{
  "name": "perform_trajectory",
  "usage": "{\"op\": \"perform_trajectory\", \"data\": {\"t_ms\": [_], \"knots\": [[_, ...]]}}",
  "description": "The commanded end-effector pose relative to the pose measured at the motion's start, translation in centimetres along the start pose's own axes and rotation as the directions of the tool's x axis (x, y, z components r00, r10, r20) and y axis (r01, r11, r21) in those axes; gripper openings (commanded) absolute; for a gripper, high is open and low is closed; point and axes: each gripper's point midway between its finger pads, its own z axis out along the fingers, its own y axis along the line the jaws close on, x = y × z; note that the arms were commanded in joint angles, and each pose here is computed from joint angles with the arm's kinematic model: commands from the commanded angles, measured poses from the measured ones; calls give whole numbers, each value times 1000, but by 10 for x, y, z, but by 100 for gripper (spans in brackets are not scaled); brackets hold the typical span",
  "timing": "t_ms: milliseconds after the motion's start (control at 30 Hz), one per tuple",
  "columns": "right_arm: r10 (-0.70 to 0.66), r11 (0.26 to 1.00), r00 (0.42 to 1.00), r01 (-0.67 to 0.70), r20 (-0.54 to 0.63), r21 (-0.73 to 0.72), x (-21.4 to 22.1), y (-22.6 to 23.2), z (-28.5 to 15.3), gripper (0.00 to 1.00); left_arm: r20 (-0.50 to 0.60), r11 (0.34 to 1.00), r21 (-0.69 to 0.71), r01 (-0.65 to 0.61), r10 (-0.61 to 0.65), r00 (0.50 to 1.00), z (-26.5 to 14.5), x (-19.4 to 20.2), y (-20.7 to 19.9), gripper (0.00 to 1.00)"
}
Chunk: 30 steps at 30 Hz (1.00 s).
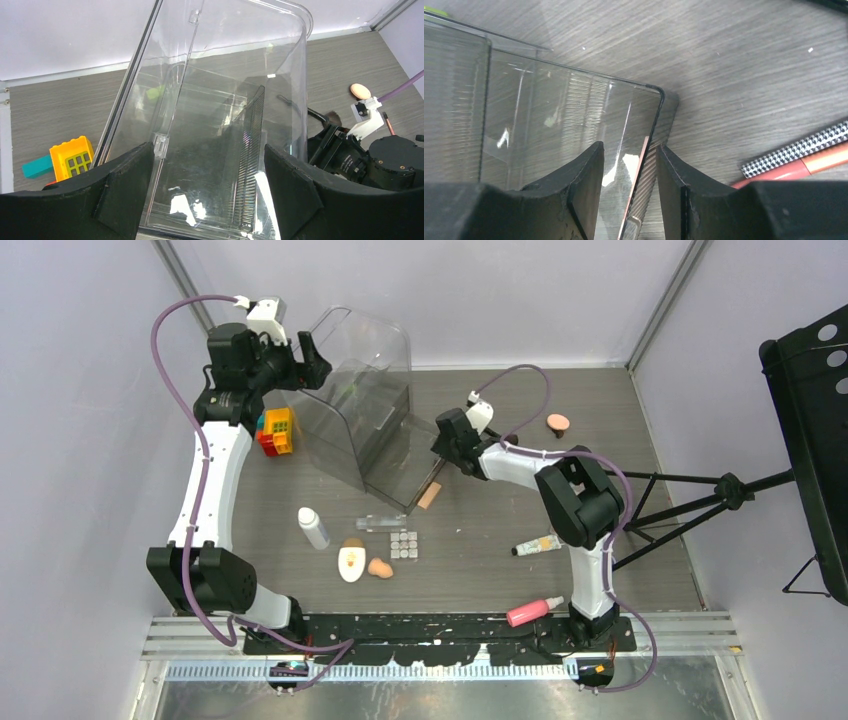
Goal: Organize the makeup
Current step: Pick up the makeup brush from the center of the board.
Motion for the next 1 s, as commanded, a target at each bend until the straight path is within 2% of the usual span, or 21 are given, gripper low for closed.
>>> {"op": "perform_trajectory", "data": {"t_ms": [0,300,533,633,733,800,867,967], "knots": [[13,995,997,-5,76,-104,-31,37,-3,48,-97,998,6,62,-61,993,6,27,2,82],[-27,997,996,33,91,-70,-40,29,-6,48,-99,998,3,59,-59,993,7,28,3,82],[-133,990,973,122,190,70,-104,-6,-37,49,-102,998,1,59,-59,993,7,29,3,82],[-197,978,964,181,177,99,-131,-29,-37,49,-102,998,-3,58,-58,993,7,29,4,82],[-275,959,958,265,87,104,-142,-48,-27,51,-105,998,3,66,-65,992,8,30,3,82],[-355,932,935,355,-16,71,-140,-57,-15,52,-99,997,-10,76,-77,992,6,28,10,82],[-463,886,871,461,-162,-52,-120,-59,2,53,-94,997,-16,80,-81,992,5,27,14,82],[-607,793,714,573,-350,-206,-89,-67,15,53,-93,996,-9,90,-90,992,6,27,13,82]]}}
